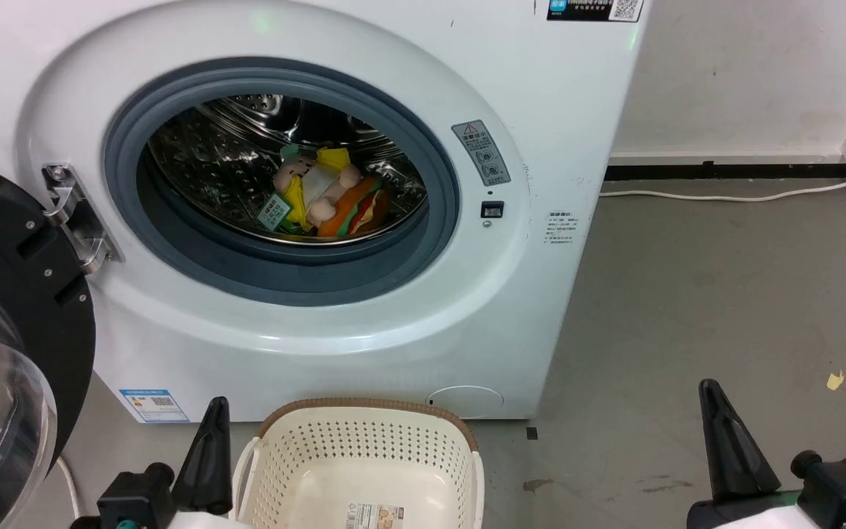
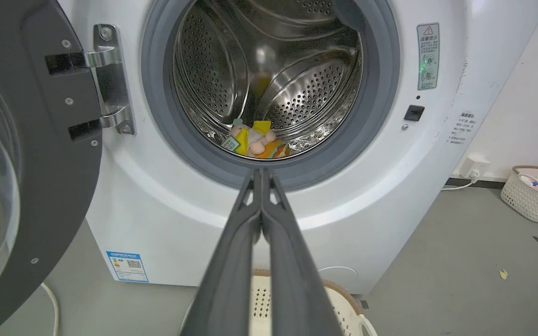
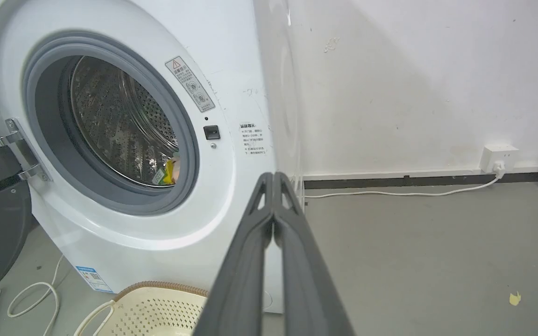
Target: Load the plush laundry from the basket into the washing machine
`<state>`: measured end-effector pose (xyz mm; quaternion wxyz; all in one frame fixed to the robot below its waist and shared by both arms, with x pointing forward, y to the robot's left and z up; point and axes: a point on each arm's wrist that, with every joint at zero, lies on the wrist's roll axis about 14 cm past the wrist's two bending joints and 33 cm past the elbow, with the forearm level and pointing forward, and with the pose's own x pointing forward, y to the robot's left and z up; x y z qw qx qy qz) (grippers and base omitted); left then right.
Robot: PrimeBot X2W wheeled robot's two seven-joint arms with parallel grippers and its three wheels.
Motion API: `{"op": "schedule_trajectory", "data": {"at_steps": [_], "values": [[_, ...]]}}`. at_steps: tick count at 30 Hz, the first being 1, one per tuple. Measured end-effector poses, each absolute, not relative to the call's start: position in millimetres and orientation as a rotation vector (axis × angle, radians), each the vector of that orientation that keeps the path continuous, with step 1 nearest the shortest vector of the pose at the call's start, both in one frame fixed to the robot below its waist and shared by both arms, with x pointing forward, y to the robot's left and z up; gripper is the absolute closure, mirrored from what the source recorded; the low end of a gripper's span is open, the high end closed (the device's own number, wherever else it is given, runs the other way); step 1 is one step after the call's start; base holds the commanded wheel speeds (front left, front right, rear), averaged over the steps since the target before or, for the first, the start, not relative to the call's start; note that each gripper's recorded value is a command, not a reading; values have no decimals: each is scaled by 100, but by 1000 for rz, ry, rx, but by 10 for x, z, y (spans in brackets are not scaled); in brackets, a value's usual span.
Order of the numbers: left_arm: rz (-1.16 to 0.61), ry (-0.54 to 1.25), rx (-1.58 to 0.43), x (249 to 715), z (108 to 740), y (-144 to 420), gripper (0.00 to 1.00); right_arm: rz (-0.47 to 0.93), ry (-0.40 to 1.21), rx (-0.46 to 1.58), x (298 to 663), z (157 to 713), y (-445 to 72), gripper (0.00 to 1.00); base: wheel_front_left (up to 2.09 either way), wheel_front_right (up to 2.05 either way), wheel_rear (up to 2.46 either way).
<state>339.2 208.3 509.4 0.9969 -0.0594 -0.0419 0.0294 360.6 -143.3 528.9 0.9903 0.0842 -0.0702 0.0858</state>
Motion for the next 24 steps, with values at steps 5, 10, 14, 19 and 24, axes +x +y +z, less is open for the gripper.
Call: {"op": "schedule_trajectory", "data": {"at_steps": [5,10,14,19,24], "values": [[55,-75,-112,3401,5087,2071,100,172,-131,159,3603,5277,-1437,100,0,0,0],[50,-68,-105,3411,5085,2055,100,171,-123,150,3601,5266,-1441,100,0,0,0],[47,-67,-98,3419,5090,2046,100,170,-121,143,3601,5266,-1446,100,0,0,0],[42,-63,-88,3438,5098,2032,100,170,-110,132,3604,5255,-1450,100,0,0,0],[38,-57,-81,3449,5099,2015,100,168,-102,127,3607,5250,-1456,100,0,0,0]]}}
